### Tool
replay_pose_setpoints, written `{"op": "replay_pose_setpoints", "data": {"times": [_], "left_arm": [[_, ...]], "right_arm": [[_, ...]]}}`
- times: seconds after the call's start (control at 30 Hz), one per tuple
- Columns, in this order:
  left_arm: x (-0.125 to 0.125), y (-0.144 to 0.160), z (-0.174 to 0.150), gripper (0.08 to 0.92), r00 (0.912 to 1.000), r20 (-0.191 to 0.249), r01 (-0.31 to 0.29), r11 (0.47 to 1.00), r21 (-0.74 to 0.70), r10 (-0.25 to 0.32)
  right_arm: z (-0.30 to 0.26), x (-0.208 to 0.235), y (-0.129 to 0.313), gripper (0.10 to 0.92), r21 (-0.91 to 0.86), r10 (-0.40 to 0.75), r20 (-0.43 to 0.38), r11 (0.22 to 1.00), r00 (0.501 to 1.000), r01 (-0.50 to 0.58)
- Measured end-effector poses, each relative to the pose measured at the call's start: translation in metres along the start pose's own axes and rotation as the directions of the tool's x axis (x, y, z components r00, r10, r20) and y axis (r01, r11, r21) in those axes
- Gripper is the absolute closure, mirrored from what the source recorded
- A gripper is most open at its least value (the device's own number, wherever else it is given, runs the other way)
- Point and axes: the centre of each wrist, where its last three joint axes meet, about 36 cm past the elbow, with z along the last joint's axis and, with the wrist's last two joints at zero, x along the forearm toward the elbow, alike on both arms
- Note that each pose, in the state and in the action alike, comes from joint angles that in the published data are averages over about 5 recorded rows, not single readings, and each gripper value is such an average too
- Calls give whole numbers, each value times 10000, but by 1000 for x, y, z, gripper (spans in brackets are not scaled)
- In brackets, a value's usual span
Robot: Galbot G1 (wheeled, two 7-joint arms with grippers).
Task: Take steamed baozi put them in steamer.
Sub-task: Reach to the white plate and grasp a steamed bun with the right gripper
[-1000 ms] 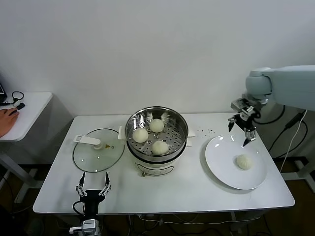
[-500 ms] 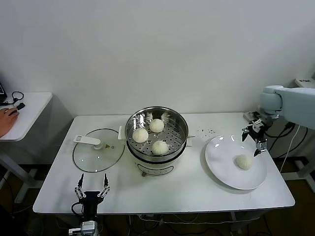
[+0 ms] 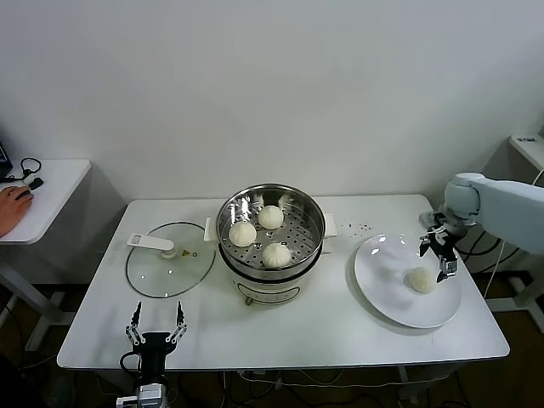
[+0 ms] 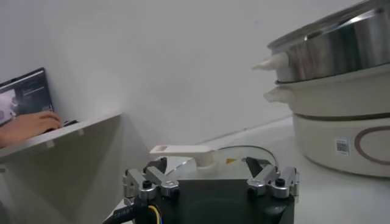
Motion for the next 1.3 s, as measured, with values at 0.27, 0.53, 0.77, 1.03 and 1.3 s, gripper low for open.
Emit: {"op": "replay_pose_setpoints", "data": {"times": [0.27, 0.53, 0.77, 1.03, 1.3], "left_arm": [[0, 1, 0, 177, 10000, -3, 22, 10000, -20, -22], [-1, 1, 0, 177, 10000, 1, 23, 10000, -18, -23], [0, 1, 0, 177, 10000, -7, 27, 10000, -7, -27], [-1, 0, 0, 177, 10000, 5, 0, 10000, 18, 0], [0, 0, 0, 177, 10000, 8, 2, 10000, 19, -2]], "right_arm": [[2, -22, 2, 200, -170, -42, 27, 9998, 10000, 43], [-3, -36, 2, 200, -228, -66, 130, 9997, 9999, 69], [-5, -43, 4, 200, -248, -145, 149, 9996, 9998, 148], [-6, -44, 5, 200, -295, -106, 191, 9995, 9998, 111], [-6, -46, 5, 262, -301, -84, 189, 9995, 9998, 90]]}}
